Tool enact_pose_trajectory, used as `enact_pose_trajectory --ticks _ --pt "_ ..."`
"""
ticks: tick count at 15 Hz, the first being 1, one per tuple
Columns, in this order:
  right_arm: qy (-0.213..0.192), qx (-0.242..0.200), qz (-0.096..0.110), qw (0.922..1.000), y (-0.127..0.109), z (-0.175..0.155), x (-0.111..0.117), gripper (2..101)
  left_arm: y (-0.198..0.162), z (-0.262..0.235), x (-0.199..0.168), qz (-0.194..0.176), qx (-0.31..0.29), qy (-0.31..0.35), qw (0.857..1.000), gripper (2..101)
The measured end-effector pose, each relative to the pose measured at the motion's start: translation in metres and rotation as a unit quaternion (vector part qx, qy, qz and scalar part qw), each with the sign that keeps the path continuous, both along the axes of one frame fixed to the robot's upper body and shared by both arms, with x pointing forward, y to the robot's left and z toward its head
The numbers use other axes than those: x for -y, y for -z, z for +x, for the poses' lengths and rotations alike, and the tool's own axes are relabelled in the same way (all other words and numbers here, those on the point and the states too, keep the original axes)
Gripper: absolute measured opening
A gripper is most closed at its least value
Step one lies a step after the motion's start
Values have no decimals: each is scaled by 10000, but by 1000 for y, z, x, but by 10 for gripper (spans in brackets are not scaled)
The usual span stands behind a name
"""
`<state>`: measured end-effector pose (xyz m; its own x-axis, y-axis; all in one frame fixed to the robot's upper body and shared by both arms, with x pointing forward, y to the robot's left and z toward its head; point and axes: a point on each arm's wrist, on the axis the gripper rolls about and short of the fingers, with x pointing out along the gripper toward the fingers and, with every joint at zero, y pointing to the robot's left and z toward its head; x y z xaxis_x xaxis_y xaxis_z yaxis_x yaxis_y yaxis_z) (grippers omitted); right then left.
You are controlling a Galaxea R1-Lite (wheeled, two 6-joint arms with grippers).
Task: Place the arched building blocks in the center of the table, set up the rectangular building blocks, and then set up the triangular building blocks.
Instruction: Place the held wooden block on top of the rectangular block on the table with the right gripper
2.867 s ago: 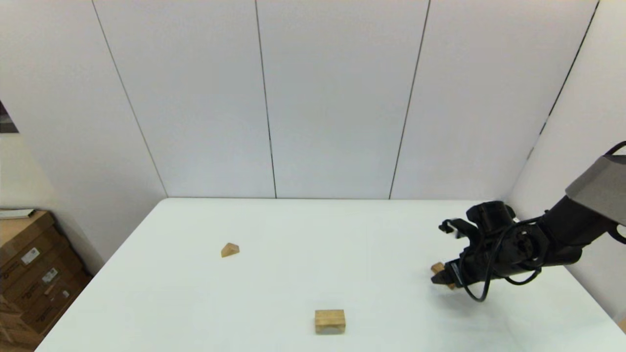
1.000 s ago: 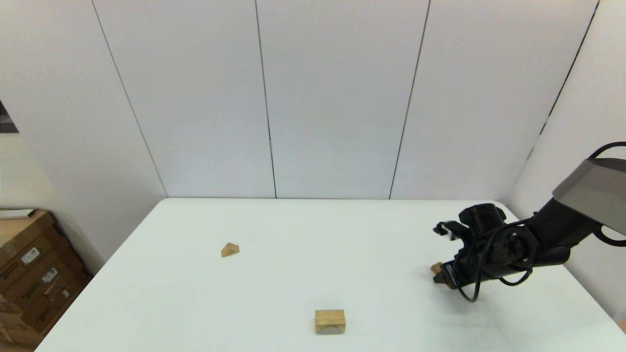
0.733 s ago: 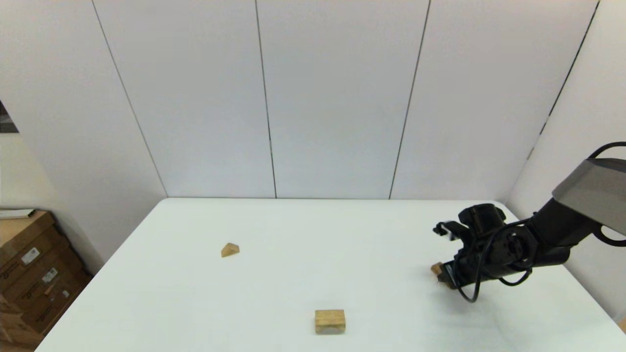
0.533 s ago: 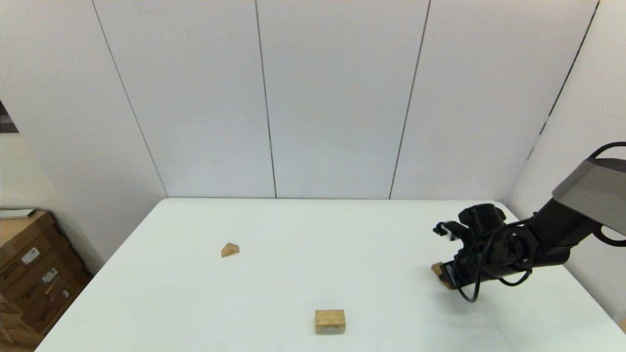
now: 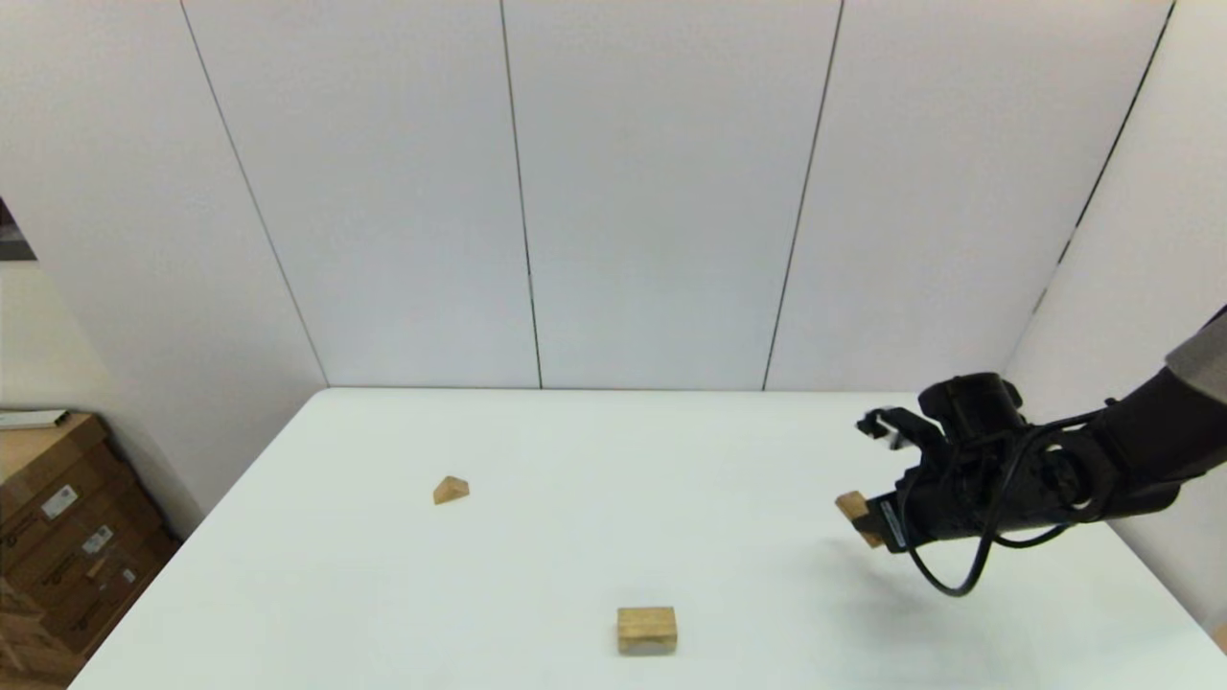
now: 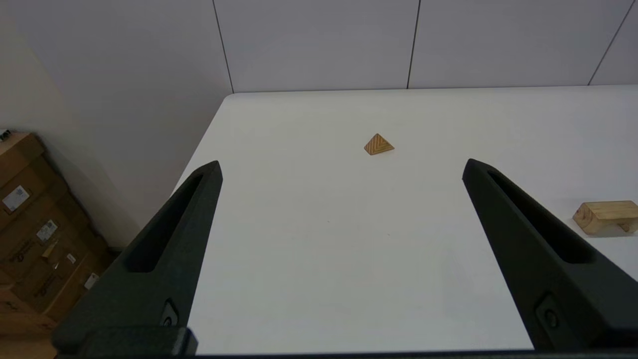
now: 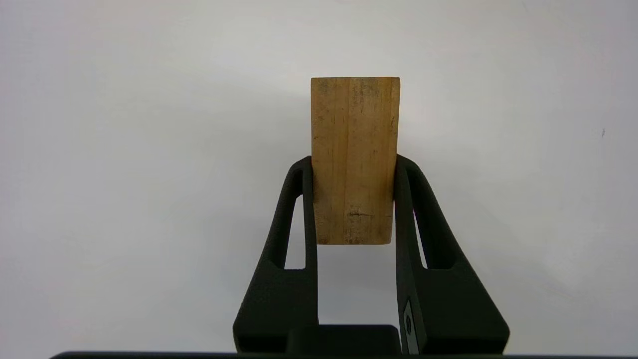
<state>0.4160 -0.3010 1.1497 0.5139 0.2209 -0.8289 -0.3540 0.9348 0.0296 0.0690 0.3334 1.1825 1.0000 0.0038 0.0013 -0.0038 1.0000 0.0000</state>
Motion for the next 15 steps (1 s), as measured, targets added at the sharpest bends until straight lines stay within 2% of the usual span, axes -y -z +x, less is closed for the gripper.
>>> enact_pose_trajectory --ticks 2,4,7,9,10,13,15 --pt "-561 155 85 9983 -17 -18 -29 242 0 0 0 0 0 -2 10000 977" --pt "-1246 240 61 9919 -26 -35 -62 242 0 0 0 0 0 0 10000 978" --pt "-2263 464 -59 9729 -34 -46 -107 242 0 0 0 0 0 2 10000 977" --pt "-2745 542 -136 9600 -36 -46 -129 242 0 0 0 0 0 -2 10000 978" --pt "-2947 529 -154 9540 -37 -44 -136 242 0 0 0 0 0 0 10000 978" --pt "-3602 465 3 9317 -40 -35 -143 242 0 0 0 0 0 0 10000 977" --pt "-3857 515 -76 9212 -32 -25 -142 242 0 0 0 2 0 4 10000 977"
